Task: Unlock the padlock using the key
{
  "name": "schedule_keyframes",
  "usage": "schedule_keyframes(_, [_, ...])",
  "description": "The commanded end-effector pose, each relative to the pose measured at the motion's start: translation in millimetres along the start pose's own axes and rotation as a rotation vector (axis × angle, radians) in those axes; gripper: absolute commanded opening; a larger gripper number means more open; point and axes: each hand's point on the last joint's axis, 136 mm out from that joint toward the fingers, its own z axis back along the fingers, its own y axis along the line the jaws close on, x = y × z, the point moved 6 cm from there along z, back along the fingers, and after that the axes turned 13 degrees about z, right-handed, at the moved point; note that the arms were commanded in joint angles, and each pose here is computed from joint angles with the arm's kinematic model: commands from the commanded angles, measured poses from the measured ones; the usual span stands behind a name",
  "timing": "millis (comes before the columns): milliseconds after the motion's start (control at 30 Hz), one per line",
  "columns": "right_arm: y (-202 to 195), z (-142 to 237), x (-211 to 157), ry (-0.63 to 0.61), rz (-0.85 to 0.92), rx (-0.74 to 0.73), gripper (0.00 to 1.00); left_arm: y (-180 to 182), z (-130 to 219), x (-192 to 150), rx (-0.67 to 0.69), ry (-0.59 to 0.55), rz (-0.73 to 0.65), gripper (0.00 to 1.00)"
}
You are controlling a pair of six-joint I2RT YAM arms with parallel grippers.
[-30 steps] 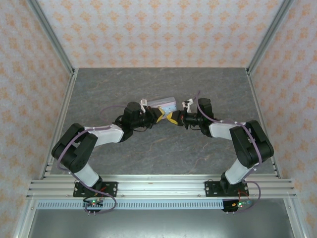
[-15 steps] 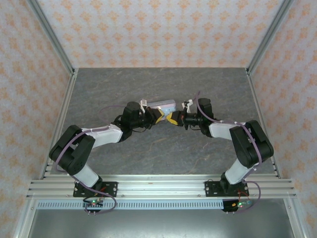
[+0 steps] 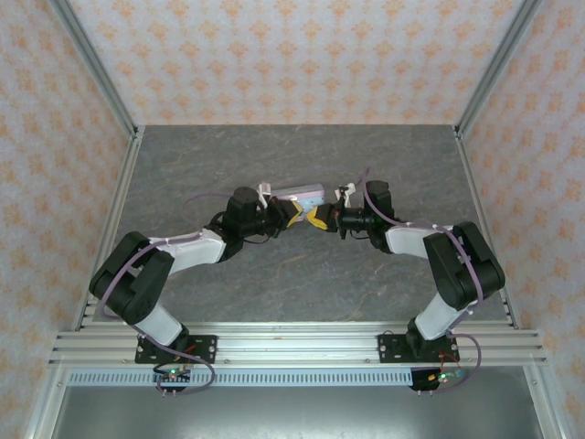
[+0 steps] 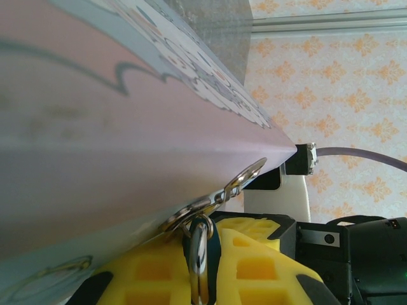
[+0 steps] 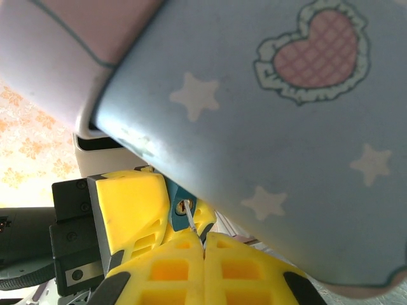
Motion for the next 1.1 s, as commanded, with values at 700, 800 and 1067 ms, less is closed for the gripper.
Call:
schedule_keyframes(700, [8.7,-9.4,-4.9,-0.06,0.059,0.047,0.0,-42.0,12.1,-54.6,-0.158,0.298,-0.126,0.0])
schedule_keyframes(800, [7.9,-8.6,-6.4,-0.058,0.057,0.045,0.0,-41.7,14.8,-54.2,-0.171,0.296,-0.114,0.0])
schedule_keyframes(1067, [5.6,-6.9,-11.0,-0.037,0.094,-0.011,0.0,-45.4,16.8,-53.0,-0.199,0.291,-0.101,0.0])
